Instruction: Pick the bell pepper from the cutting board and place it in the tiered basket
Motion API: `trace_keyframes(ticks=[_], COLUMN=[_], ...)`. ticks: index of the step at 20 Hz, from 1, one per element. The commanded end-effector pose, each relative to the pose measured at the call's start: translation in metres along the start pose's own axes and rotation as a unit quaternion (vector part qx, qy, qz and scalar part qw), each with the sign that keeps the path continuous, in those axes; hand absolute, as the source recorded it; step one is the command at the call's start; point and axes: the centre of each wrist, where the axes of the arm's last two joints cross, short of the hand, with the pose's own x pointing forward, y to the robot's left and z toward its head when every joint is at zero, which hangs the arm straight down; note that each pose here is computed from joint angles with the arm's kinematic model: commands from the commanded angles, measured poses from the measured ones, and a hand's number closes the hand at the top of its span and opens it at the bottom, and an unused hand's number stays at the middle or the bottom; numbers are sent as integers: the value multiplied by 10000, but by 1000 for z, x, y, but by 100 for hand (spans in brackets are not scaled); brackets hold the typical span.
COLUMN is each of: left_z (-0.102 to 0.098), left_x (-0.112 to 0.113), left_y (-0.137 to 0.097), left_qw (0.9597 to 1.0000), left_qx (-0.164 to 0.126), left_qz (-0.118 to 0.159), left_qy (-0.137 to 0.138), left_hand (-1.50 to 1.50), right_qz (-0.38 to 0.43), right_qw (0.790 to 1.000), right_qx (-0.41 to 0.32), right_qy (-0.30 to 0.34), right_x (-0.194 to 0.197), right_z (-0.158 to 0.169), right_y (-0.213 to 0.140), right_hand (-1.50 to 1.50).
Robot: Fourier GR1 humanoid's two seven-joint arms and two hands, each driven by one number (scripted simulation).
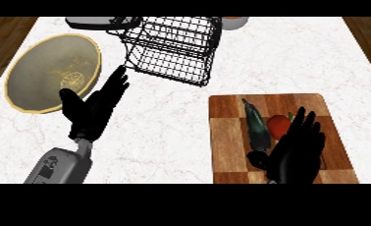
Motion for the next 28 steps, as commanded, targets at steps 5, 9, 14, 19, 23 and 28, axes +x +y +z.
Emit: trace_keyframes(ticks=[5, 9, 14, 19, 23, 28], left_z=[-11, 5, -7, 1, -2, -4], left_x=[0, -17, 4, 9, 16, 4], left_y=[6, -6, 19, 14, -6, 2], left_qw=[10000, 10000, 10000, 10000, 10000, 10000], left_qx=[95, -33, 53, -12, -60, 37], left_qz=[1, -4, 30, -43, 40, -15], left_qy=[-7, 12, -21, -53, 46, -20], left_hand=[0, 0, 0, 0, 0, 0], right_qz=[-286, -345, -415, -397, -337, -593], right_qw=[9971, 9963, 9958, 9959, 9966, 9978], right_qx=[-114, 6, 25, -20, 237, 301], right_qy=[693, 782, 810, 818, 707, 4], right_x=[-1, -12, -41, -32, -21, 1], right_z=[-14, -42, -45, -38, -38, -52], right_y=[13, 29, 25, 45, 59, 66], right_hand=[-150, -150, -150, -150, -150, 150])
